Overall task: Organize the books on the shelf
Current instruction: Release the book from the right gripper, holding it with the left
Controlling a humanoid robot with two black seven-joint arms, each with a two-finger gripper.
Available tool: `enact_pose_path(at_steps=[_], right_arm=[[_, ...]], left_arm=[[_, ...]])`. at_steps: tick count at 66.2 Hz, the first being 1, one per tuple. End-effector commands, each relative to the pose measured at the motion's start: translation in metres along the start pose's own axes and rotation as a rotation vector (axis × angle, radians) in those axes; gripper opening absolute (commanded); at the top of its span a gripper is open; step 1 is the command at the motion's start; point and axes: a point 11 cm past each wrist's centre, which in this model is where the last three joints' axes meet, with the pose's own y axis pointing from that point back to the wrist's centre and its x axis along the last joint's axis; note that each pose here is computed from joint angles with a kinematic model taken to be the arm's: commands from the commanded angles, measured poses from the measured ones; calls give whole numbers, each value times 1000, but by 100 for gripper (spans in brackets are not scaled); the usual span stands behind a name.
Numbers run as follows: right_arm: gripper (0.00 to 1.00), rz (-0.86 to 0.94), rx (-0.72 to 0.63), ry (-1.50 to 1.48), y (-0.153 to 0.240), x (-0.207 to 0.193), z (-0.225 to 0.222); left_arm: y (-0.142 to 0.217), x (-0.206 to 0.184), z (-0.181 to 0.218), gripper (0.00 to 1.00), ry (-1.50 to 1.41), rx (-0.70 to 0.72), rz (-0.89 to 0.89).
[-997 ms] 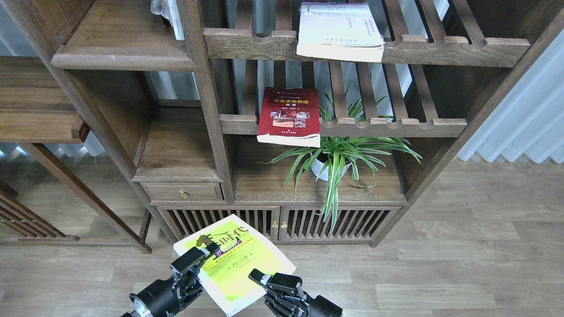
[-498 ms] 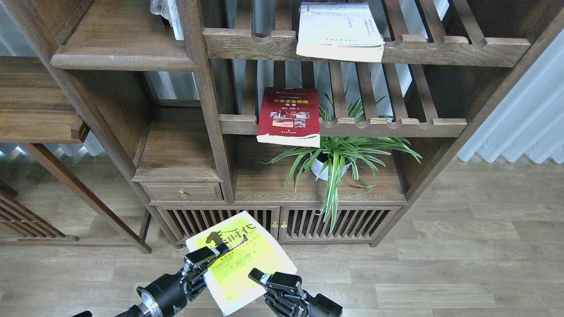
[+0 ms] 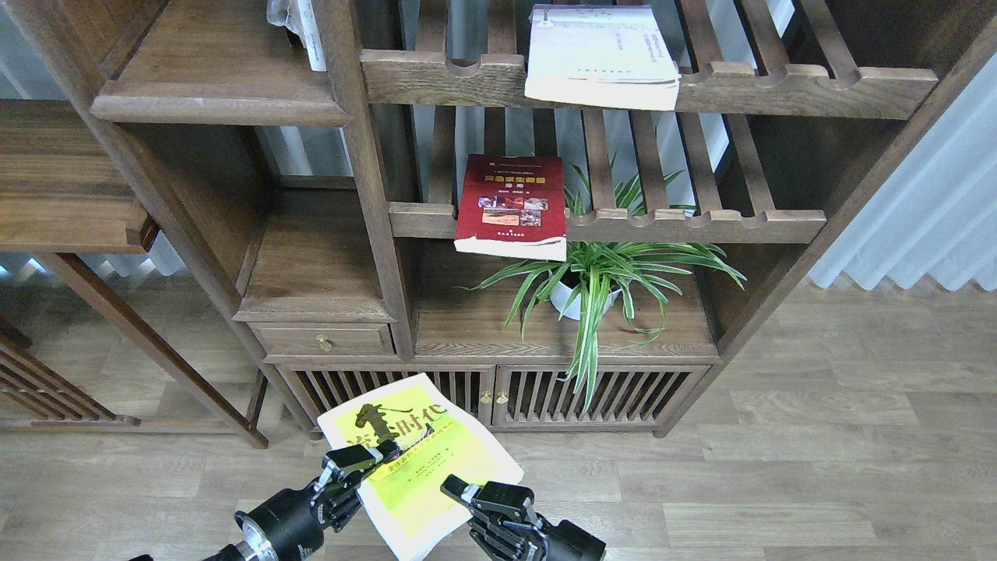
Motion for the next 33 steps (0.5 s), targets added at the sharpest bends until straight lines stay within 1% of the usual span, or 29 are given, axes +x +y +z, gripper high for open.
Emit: enact_pose_path(at_steps=[1, 2, 3, 4, 5, 6, 7, 11, 14, 18, 26, 33], right_arm=[[48, 1, -5, 16, -2, -2, -4], [51, 3, -5, 17, -1, -1, -4], [58, 6, -6, 25, 0, -2, -7], [60, 7, -5, 25, 0, -2, -7], [77, 16, -7, 41, 2, -1, -11], [79, 20, -7, 45, 4, -1, -12], [84, 28, -7, 52, 7, 0, -14], [93, 50, 3, 63, 16, 4, -20], [96, 58, 10, 64, 19, 5, -21], [98, 61, 31, 61, 22, 6, -23], [98, 52, 96, 68, 23, 3, -36], [98, 59, 146, 80, 30, 3, -53]], left_arm=[[0, -1, 3, 6, -2, -6, 0], [1, -1, 3, 6, -3, -6, 1], [2, 0, 4, 6, -5, -8, 3], [2, 0, 4, 6, -5, -8, 3], [5, 1, 8, 6, -9, -13, 10], [5, 1, 8, 6, -9, -13, 10], [6, 2, 8, 6, -10, -15, 13], [7, 2, 10, 6, -12, -18, 15], [7, 1, 10, 5, -12, -18, 13], [8, 1, 14, 5, -14, -26, 15], [12, -2, 21, 5, -24, -39, 11], [24, -1, 37, 5, -47, -67, 26]])
